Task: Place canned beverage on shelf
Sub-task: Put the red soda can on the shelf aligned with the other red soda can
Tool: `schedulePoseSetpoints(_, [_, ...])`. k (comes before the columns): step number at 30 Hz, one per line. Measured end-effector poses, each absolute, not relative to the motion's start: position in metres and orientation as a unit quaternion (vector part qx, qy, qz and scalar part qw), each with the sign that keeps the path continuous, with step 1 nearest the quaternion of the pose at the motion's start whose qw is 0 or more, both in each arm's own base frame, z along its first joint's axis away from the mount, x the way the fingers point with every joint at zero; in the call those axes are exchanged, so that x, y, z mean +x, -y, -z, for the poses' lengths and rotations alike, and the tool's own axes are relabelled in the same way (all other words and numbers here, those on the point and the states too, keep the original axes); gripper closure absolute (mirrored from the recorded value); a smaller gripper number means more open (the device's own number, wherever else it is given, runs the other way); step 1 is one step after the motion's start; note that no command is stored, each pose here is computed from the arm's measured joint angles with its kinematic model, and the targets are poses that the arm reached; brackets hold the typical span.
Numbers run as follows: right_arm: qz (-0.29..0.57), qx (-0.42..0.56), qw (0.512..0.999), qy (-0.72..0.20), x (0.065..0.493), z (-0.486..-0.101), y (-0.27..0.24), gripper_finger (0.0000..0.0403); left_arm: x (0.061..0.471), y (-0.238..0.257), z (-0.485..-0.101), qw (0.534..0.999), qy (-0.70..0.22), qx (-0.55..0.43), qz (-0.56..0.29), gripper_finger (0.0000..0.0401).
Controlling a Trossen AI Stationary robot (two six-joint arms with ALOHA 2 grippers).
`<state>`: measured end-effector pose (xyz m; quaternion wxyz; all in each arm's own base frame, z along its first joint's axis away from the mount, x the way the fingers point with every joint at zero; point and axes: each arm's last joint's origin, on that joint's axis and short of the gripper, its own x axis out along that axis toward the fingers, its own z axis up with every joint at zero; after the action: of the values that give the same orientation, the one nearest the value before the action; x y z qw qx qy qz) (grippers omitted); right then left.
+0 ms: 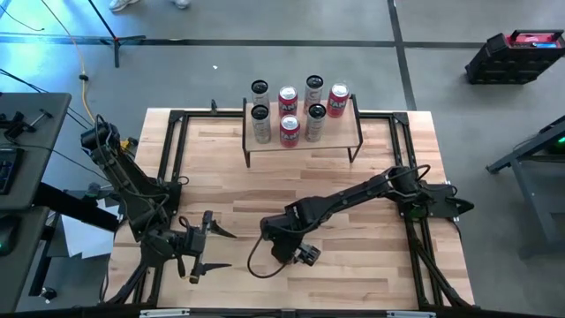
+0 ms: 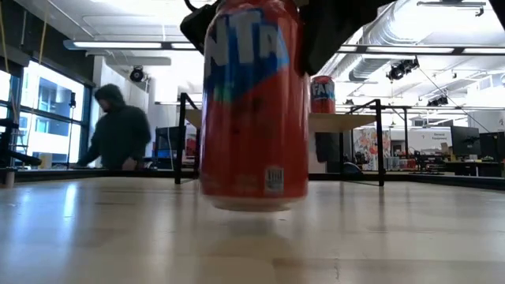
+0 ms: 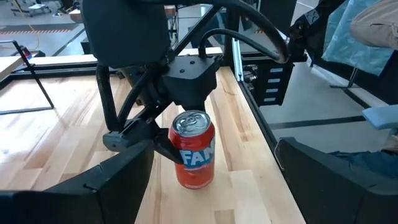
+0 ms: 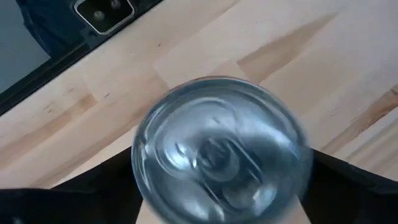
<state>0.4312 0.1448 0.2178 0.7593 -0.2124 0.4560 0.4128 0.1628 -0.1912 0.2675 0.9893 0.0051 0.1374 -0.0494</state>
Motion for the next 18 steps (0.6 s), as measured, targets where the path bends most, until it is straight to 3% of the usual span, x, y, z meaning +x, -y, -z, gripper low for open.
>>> schedulePoseSetpoints(6, [-0.416, -0.214, 0.757, -0.456, 0.4304, -0.2182, -0.1459, 0.0034, 0.1628, 0.1912, -0.2675, 0.989, -0.137, 0.004, 0.049, 0.0061])
schedulePoseSetpoints(18, [-0.355, -0.185, 0.773, -0.492, 0.4292, -0.2268, -0.1492, 0.003, 0.1628, 0.1911, -0.2675, 0.99, -0.136, 0.005, 0.047, 0.0061])
